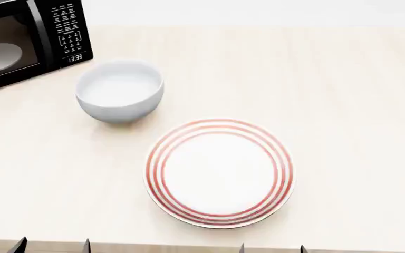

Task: Open the microwave.

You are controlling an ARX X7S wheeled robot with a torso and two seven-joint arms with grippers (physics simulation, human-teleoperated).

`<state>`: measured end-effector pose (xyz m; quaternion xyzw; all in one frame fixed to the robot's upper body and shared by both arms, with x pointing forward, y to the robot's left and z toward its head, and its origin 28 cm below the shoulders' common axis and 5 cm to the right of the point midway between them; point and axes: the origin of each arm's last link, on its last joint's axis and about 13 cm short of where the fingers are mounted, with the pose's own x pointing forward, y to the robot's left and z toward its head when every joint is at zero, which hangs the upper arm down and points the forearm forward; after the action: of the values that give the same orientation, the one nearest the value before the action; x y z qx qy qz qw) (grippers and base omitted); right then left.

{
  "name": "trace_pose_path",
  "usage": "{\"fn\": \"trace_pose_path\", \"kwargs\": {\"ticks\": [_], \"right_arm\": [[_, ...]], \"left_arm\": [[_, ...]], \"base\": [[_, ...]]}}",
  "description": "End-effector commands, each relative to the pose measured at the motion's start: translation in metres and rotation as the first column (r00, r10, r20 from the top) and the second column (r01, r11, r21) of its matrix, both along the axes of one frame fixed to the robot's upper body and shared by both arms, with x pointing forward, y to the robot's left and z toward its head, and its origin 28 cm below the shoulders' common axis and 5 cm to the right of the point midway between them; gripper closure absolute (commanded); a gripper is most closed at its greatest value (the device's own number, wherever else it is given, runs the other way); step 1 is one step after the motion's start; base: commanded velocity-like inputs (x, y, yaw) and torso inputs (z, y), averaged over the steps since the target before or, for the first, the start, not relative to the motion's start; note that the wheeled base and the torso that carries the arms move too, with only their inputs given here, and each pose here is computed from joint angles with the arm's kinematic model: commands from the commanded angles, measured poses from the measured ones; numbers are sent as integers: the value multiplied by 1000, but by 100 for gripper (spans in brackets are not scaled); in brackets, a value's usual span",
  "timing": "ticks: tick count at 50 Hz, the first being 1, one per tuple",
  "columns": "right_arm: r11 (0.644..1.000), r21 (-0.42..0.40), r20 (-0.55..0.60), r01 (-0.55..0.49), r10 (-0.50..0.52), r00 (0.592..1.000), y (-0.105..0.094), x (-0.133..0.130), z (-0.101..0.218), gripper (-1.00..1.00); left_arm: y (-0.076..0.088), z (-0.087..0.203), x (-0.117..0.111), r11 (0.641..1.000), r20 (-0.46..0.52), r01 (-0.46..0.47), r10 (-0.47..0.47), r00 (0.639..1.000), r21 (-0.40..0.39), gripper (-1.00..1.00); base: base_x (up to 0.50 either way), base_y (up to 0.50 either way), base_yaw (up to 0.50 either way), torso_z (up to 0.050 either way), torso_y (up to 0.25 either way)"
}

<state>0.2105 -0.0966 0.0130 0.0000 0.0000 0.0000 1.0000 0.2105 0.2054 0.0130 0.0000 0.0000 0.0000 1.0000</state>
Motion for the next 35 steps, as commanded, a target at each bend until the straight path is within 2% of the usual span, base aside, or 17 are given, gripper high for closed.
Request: {"fn": "trace_pose_path", "kwargs": {"ticks": [1, 6, 15, 35], "right_arm": [[1000, -7, 21, 14, -14, 1000, -1, -1, 3, -100], [1000, 19, 83, 0, -2, 997, 0, -10, 18, -100], [1000, 7, 147, -22, 21, 989, 4, -24, 34, -100], [998, -15, 153, -67, 68, 986, 9, -22, 32, -100]], "left_arm": [[1, 3, -2, 1000, 3, 2, -2, 1000, -4, -100], [0, 12, -10, 1000, 38, 19, -19, 999, -15, -100], [-1, 24, -20, 999, 70, 38, -36, 997, -33, -100], [-2, 23, -20, 998, 67, 49, -46, 997, -40, -100]], "base": [[0, 0, 0, 0, 0], [0, 0, 0, 0, 0], [19, 59, 0, 0, 0], [177, 471, 0, 0, 0]]}}
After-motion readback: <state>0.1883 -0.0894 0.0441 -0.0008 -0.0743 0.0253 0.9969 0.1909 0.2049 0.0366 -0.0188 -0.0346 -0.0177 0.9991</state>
